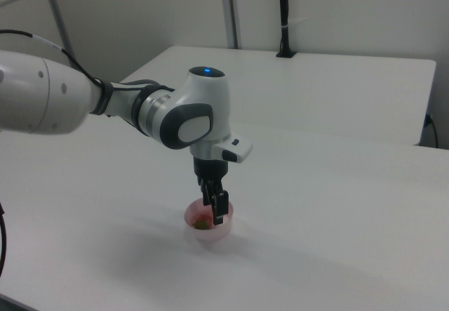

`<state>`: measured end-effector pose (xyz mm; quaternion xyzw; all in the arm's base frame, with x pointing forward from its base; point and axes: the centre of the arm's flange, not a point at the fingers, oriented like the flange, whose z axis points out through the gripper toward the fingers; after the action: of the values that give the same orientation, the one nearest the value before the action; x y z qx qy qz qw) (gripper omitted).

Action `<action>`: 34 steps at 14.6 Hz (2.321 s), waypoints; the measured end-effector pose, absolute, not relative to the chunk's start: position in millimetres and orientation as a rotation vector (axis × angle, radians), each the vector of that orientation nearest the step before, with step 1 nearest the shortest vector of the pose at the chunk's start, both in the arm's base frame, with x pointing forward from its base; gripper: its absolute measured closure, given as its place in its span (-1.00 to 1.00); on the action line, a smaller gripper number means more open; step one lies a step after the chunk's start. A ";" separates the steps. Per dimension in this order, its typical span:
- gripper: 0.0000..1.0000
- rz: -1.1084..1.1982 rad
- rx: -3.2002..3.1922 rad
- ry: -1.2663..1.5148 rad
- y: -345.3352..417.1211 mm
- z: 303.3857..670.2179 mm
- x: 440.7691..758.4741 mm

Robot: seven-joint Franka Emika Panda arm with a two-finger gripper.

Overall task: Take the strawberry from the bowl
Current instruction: 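Move the open gripper over the pink bowl, then lower the gripper into the bowl and close on the strawberry, then lift the strawberry out of the bowl and carry it aside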

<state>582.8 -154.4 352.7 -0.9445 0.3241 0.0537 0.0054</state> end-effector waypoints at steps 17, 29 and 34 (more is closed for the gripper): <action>-0.15 0.176 -2.987 0.924 -117.6 307.1 601.0; 0.18 0.128 -3.028 0.670 -137.1 399.9 596.8; 0.18 0.231 -3.258 0.080 -216.4 410.3 568.2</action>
<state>568.2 -216.4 410.3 -0.9952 0.0245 0.0706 -0.0625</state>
